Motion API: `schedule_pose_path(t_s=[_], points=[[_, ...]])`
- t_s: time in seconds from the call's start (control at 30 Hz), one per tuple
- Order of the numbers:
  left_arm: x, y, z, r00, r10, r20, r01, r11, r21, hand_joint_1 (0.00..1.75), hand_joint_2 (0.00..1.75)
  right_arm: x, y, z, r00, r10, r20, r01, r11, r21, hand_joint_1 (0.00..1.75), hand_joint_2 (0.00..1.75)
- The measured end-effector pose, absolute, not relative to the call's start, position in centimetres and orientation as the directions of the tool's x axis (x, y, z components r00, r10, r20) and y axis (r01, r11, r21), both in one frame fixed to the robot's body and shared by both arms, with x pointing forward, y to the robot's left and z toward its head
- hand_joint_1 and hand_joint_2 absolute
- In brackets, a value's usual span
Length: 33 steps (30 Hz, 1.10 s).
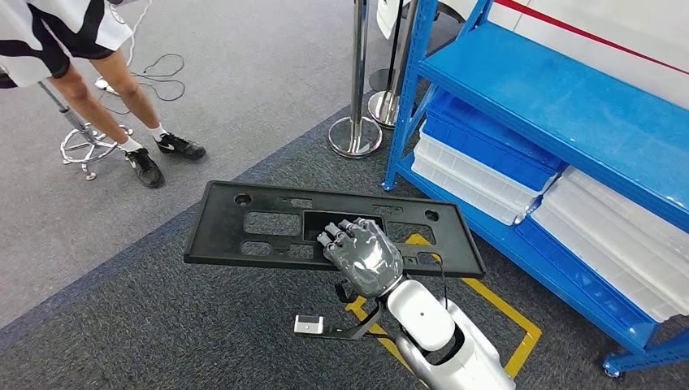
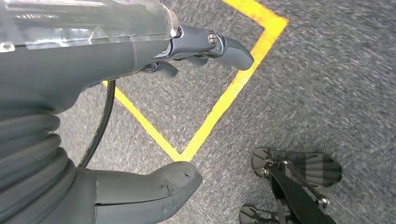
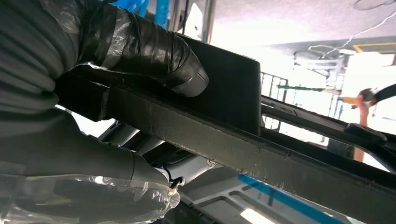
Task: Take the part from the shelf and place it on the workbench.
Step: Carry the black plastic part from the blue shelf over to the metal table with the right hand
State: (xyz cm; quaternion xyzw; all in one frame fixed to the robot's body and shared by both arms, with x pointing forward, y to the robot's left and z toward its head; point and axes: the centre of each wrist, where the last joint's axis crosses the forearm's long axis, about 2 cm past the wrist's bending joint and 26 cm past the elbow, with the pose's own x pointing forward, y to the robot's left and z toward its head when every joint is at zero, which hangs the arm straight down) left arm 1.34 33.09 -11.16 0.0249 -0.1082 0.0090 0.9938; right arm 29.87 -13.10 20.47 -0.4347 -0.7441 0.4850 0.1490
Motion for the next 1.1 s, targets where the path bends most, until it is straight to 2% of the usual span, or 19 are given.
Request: schedule_pose_path(t_s=[0.4,1.1], points=[[2.0,32.7,-11.1,0.976,0.138,0.170,-0.155,0.984,0.092,0.00,1.75,29.8,-13.9,21.4,-0.531,0.831,-0.163,0.521,0.168,-0.837,1.75,1.75],[2.1,32.6,-11.1,0.967,0.143,0.210,-0.159,0.985,0.066,0.00,1.75,29.7,-14.5,21.8,-0.516,0.843,-0.154,0.537,0.178,-0.824,1.75,1.75]])
